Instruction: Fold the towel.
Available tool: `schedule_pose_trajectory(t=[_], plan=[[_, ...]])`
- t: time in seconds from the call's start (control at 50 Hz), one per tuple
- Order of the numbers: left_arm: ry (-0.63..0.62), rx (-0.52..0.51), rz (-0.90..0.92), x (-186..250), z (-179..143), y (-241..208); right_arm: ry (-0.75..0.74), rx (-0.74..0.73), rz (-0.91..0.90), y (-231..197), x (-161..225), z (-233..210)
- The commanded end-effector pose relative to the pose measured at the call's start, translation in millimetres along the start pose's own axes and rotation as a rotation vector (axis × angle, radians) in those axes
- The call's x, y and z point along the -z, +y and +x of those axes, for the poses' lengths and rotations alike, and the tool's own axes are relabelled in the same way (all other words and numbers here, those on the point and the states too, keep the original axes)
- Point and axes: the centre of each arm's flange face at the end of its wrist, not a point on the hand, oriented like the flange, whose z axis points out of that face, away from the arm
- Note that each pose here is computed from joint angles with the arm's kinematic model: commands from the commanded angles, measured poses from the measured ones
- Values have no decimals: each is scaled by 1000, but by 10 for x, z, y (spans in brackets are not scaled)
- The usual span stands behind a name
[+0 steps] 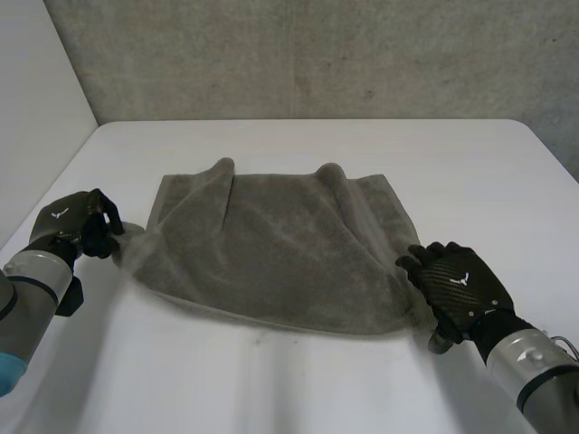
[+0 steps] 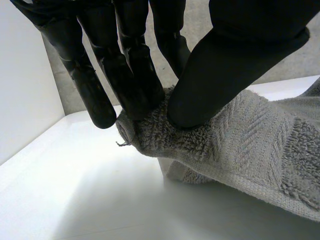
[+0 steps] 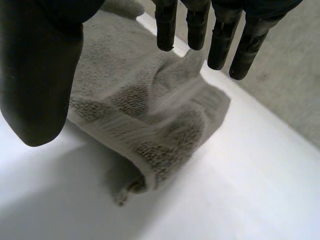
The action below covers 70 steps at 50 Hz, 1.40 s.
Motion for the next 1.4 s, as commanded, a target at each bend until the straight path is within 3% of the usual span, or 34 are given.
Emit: schedule_pose_trajectory(t=[0.02,0.22,0.38,0.56,0.66,0.7,0.72,0.76,0.92,1.22,1.4], plan=[[1,0,-1,-2,1,1,27,131,7,130,-98,2],[7,-4,-22,45,20,60,41,136,-35,200,-418,132],[55,-5,-22,83,31,47,111,148,34,-51,-458,280],[156,-3,-26,123,45,36,102,19,42,-242,-514,396],[275,-84,14,234,162,-17,60,-82,-34,-171,-534,371],[340,-187,57,305,200,-35,56,-103,-48,-160,-533,371],[340,-188,57,306,200,-35,53,-113,-54,-158,-528,368],[398,-311,103,369,233,-13,51,-119,-62,-143,-523,364],[522,-502,140,487,322,95,55,-181,-59,-156,-510,367],[556,-421,-51,554,351,295,70,-356,2,-431,-378,456],[479,-414,-110,454,268,356,89,-448,41,-528,-322,643]])
